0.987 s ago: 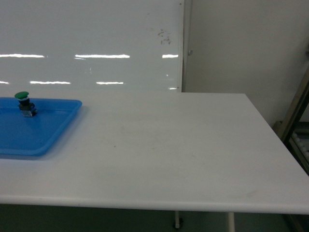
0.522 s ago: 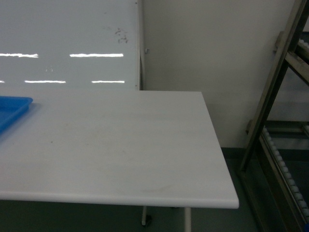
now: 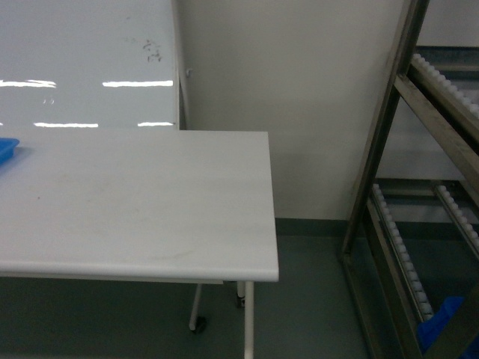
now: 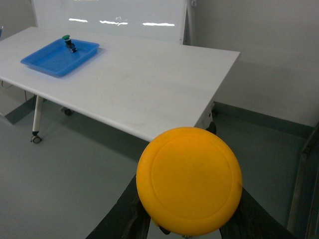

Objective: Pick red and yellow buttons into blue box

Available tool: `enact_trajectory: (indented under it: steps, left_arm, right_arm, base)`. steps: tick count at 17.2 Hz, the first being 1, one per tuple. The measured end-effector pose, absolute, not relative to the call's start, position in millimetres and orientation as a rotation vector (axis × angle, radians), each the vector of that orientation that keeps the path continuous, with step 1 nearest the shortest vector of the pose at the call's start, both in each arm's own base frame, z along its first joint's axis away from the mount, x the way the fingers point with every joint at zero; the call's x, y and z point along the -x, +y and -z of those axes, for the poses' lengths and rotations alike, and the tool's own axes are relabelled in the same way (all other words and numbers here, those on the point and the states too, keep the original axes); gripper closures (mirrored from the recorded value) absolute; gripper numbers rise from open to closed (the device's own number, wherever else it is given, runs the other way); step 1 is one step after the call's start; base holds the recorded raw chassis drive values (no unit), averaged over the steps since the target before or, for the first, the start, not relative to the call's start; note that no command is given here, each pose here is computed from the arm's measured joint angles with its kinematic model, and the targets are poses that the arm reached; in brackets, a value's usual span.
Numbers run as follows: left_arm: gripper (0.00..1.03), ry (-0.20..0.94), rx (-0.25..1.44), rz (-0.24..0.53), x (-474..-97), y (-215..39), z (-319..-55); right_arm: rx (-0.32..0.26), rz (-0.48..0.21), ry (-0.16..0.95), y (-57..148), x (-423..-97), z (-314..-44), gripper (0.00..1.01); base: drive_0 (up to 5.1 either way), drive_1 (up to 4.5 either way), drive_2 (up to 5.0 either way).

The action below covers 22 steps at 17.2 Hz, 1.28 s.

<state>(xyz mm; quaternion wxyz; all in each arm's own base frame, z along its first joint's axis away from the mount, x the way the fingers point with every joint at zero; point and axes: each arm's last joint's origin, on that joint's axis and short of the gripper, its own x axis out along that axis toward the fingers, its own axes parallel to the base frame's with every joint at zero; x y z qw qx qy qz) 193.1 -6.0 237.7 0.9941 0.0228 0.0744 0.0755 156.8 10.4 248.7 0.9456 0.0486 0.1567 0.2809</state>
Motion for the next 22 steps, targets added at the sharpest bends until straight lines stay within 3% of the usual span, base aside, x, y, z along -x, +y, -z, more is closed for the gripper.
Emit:
enact_trajectory:
  steps: [22]
  left_arm:
    - [0.79, 0.150, -0.046, -0.154, -193.0, -5.8, -237.7]
  right_arm:
    - [-0.100, -0.572, 0.322, 10.4, -156.8, -248.2, 0.72]
  base:
    - [5.0, -2.36, -2.4]
